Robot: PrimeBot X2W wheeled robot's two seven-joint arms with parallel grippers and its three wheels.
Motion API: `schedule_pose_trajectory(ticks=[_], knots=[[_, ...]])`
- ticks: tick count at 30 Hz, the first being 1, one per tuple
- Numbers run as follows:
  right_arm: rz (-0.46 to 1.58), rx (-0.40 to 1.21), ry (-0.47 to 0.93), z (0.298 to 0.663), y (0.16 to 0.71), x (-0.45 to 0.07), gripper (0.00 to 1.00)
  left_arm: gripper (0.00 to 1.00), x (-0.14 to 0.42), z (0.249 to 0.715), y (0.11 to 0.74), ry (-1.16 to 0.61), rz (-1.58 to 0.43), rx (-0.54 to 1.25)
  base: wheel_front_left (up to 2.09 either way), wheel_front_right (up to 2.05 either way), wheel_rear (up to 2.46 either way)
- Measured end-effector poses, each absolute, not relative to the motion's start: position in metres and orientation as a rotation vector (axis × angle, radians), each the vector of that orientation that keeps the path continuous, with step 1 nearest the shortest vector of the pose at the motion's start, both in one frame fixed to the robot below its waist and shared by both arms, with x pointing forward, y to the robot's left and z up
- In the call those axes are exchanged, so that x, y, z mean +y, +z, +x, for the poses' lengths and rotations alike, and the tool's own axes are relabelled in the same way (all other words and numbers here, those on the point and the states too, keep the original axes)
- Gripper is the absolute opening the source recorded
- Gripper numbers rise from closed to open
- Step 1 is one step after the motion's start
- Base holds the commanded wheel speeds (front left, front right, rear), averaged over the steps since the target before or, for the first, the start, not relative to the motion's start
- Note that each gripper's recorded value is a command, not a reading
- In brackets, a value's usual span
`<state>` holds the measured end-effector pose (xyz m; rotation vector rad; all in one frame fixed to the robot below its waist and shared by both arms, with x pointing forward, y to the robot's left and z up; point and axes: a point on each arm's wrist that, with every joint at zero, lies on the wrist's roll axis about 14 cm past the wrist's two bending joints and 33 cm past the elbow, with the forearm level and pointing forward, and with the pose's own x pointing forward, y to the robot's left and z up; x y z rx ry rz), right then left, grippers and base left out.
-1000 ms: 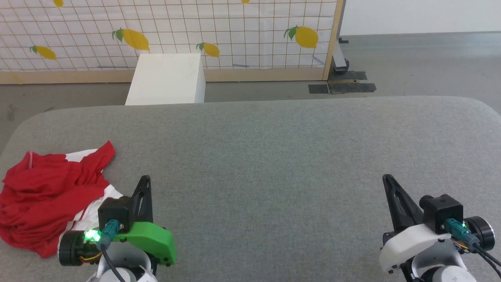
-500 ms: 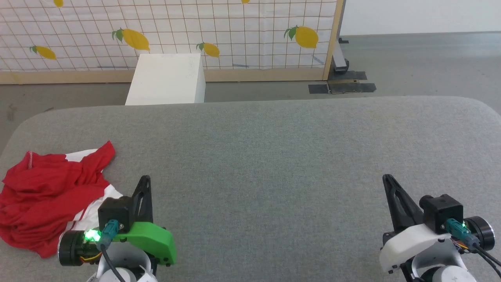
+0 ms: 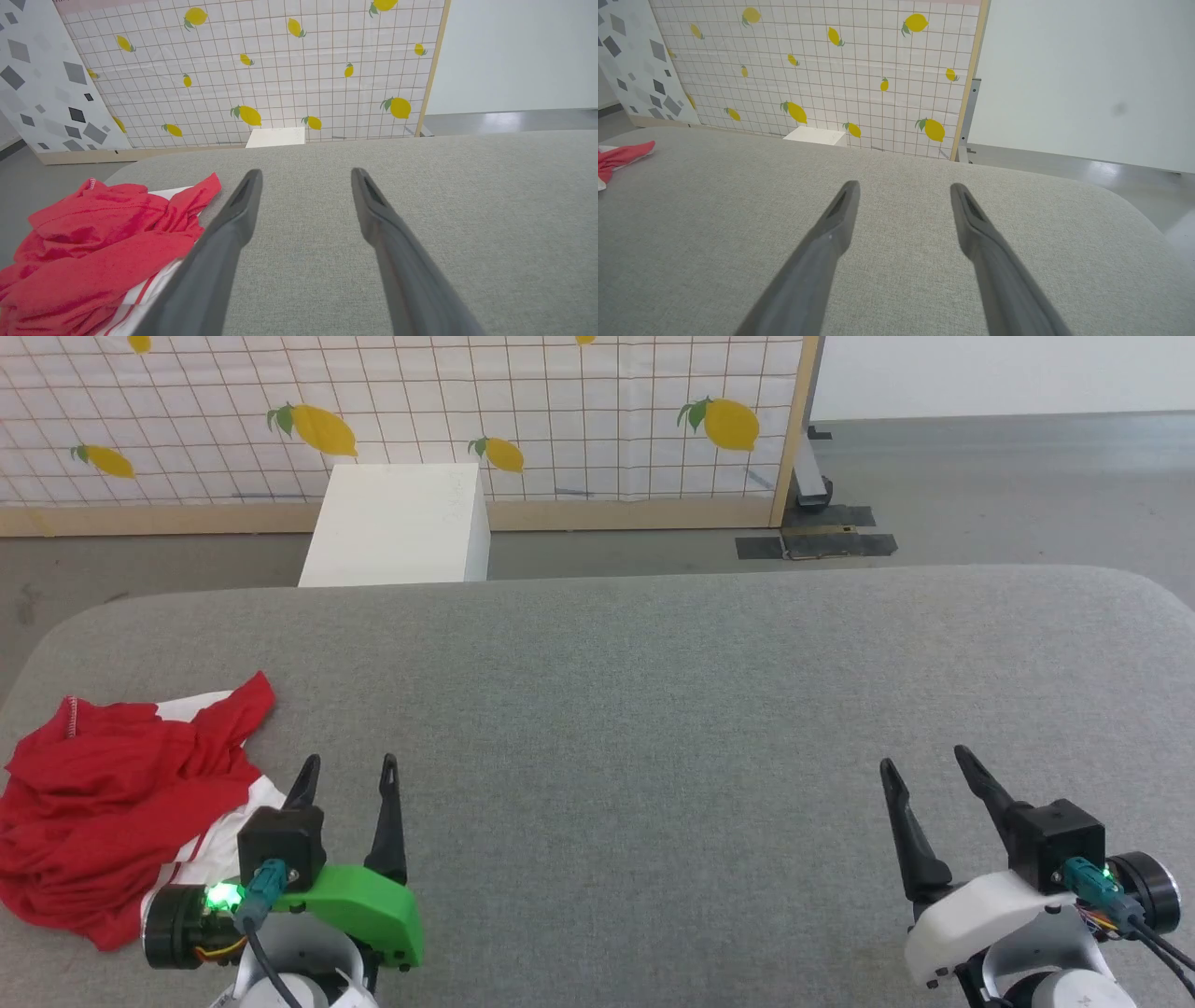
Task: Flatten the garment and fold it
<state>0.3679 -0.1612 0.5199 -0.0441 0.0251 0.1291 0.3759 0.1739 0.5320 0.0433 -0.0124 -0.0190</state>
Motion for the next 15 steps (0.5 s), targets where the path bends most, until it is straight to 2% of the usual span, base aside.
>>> schedule_pose_trajectory(ticks=[15], knots=[[-0.041,0.013,0.162,0.373,0.52,-0.15,1.0,1.0,0.184,0.369,0.528,0.021,0.025,-0.014,0.0,0.0,0.0]])
